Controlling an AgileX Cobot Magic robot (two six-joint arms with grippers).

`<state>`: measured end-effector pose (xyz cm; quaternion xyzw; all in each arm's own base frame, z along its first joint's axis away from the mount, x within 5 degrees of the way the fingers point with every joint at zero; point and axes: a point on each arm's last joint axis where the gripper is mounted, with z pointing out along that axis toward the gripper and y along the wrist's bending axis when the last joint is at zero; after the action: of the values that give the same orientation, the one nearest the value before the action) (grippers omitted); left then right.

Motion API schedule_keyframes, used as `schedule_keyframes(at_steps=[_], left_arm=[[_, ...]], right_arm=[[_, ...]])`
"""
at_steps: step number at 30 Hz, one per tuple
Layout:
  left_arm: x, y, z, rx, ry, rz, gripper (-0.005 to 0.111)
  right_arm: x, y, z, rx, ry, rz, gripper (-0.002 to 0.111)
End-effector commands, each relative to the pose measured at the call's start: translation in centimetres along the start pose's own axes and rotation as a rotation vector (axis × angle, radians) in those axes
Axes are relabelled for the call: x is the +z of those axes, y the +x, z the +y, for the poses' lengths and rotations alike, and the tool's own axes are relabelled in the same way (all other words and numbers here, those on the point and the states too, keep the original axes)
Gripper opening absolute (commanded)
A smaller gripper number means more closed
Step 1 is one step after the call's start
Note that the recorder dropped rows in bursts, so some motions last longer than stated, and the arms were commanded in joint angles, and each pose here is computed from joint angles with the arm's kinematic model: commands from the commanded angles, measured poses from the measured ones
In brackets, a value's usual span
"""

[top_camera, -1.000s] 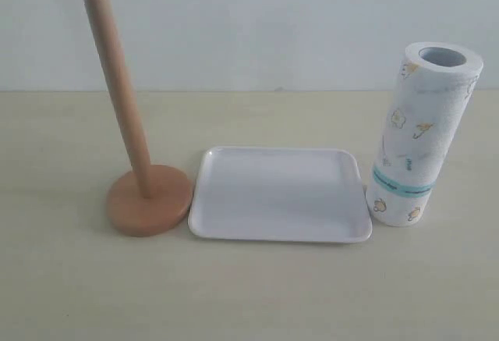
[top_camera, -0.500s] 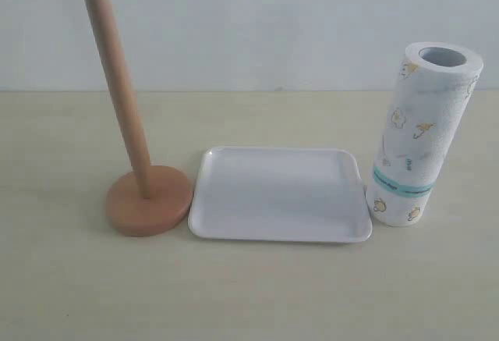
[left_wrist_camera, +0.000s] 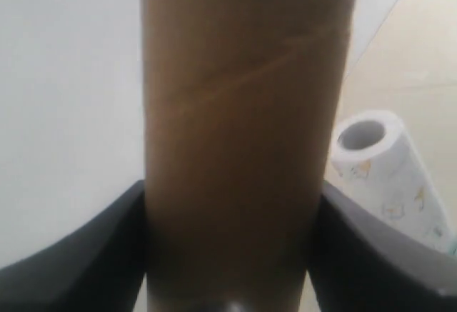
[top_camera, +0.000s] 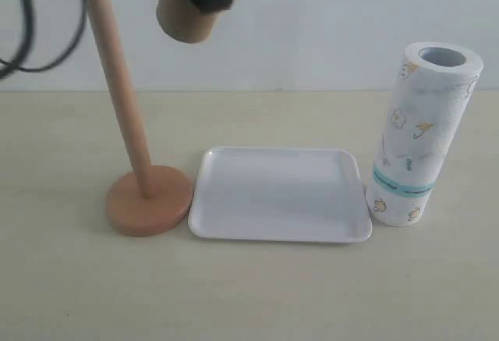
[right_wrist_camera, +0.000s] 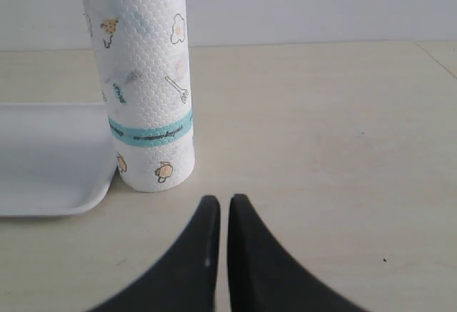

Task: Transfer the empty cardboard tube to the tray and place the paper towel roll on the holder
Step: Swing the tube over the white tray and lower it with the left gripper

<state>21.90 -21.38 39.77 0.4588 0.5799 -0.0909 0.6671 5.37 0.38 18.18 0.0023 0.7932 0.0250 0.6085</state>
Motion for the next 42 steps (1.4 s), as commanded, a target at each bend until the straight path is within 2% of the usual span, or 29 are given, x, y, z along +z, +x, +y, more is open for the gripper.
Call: schedule_keyframes(at_steps=[1, 4, 7, 12, 21, 27, 34, 42], left_arm=[[4.4, 3.4, -2.5, 0.118, -0.025, 0.161, 0.004], [8.0, 7.9, -5.3, 0.252, 0.008, 0.319, 0.004], [10.1, 11.6, -7.2, 0.3, 0.049, 0.425, 0.004], [11.9, 15.3, -9.1, 0.35, 0.097, 0.521, 0.004], [14.9, 17.4, -10.5, 0.369, 0.125, 0.545, 0.004], [15.7, 19.8, -11.9, 0.484, 0.189, 0.589, 0.004], [16.0, 21.9, -12.8, 0.552, 0.212, 0.641, 0.004], [16.5, 21.8, -13.0, 0.547, 0.234, 0.62, 0.004]], right_arm=[[0.0, -0.1, 0.0, -0.003, -0.001, -0.017, 0.005], [0.0, -0.1, 0.0, -0.003, -0.001, -0.017, 0.005], [0.0, -0.1, 0.0, -0.003, -0.001, -0.017, 0.005], [0.0, -0.1, 0.0, -0.003, -0.001, -0.017, 0.005], [0.0, -0.1, 0.0, -0.003, -0.001, -0.017, 0.005], [0.0, -0.1, 0.0, -0.003, -0.001, -0.017, 0.005], [0.0, -0.1, 0.0, -0.003, -0.001, -0.017, 0.005], [0.0, -0.1, 0.0, -0.003, -0.001, -0.017, 0.005]])
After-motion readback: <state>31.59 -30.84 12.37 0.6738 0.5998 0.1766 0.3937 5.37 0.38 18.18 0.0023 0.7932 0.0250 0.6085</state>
